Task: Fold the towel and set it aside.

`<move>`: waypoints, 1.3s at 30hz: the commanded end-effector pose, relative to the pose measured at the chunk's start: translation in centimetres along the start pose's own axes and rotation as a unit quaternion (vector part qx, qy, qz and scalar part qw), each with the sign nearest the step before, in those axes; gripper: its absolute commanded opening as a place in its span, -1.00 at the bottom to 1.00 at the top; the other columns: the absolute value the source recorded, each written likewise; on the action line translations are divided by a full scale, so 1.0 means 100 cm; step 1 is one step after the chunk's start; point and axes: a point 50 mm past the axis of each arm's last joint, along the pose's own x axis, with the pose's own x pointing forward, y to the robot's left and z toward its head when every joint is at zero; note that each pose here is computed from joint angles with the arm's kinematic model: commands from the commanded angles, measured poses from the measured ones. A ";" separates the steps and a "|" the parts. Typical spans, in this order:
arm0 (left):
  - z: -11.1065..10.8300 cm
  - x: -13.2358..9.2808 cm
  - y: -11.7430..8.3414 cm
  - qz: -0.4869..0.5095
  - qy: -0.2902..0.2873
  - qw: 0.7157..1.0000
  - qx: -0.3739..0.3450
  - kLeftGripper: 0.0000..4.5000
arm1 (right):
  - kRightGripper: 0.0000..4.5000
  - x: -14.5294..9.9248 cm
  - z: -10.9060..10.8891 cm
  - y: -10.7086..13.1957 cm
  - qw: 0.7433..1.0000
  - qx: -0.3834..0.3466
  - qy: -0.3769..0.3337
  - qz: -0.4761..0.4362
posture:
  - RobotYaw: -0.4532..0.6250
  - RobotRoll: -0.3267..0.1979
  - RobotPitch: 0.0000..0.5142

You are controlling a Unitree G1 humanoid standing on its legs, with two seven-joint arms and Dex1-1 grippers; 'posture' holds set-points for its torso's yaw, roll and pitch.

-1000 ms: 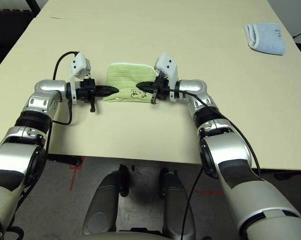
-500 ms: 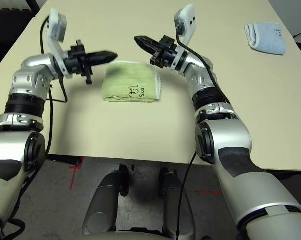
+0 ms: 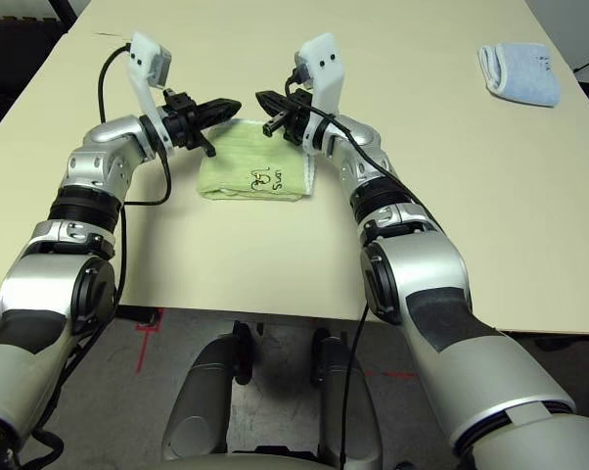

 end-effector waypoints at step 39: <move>0.037 -0.044 0.027 0.180 -0.126 0.973 0.064 -0.99 | -1.00 -0.065 0.027 -0.054 0.989 -0.014 -0.139 -0.051 | -0.11 0.25 -0.06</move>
